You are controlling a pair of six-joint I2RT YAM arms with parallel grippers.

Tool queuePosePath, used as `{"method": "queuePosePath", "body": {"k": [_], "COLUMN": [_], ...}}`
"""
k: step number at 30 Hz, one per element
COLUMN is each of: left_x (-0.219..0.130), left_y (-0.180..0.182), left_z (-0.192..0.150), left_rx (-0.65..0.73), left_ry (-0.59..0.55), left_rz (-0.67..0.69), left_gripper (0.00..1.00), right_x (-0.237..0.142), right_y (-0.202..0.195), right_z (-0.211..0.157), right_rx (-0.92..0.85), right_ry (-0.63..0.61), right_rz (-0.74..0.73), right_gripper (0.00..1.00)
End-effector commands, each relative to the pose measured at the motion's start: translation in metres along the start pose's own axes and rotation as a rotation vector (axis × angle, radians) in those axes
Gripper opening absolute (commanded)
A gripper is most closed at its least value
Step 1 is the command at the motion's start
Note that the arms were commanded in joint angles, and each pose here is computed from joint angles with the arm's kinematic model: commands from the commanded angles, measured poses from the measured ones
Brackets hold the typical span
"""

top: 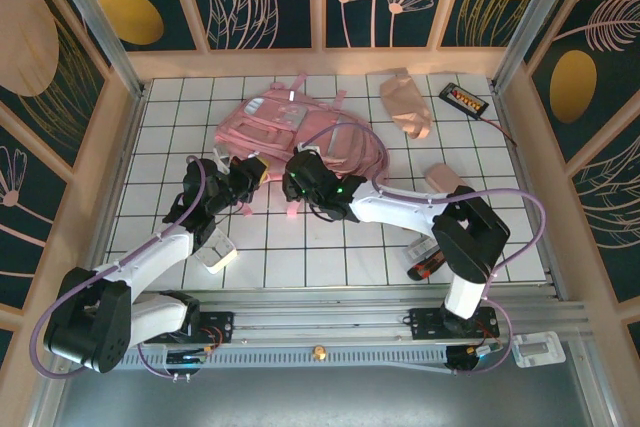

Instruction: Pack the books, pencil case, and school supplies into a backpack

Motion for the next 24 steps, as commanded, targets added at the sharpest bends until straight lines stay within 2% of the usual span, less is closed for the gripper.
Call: {"method": "queuePosePath", "body": {"k": [1, 4, 10, 18, 24], "left_x": [-0.012, -0.012, -0.012, -0.013, -0.015], "left_y": [-0.057, -0.056, -0.052, -0.042, -0.039], "left_z": [-0.005, -0.005, -0.004, 0.001, 0.005], "left_rx": [0.038, 0.041, 0.05, 0.086, 0.122], "left_ry": [0.011, 0.011, 0.006, -0.034, -0.067], "left_rz": [-0.173, -0.171, -0.162, -0.124, -0.096], "left_gripper": [0.0, 0.0, 0.0, 0.0, 0.0], "right_x": [0.004, 0.002, -0.001, -0.007, -0.028], "right_y": [-0.034, -0.035, -0.036, -0.026, -0.047], "right_z": [0.0, 0.0, -0.002, -0.014, -0.03], "right_rx": [0.002, 0.002, -0.008, -0.016, 0.047], "right_ry": [-0.005, -0.008, 0.005, 0.083, 0.133], "right_rz": [-0.151, -0.152, -0.155, -0.039, -0.008], "right_gripper": [0.11, 0.0, 0.0, 0.0, 0.0]}}
Point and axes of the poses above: each hand's point on the last joint's axis, 136 mm out from that joint toward the fingers, its own x axis out along the fingers, its own y axis along the line the jaws close on, z = x × y, the point moved 2 cm from there along -x, back along the fingers, and after that the axes turned 11 degrees about -x, right-handed, at the moved point
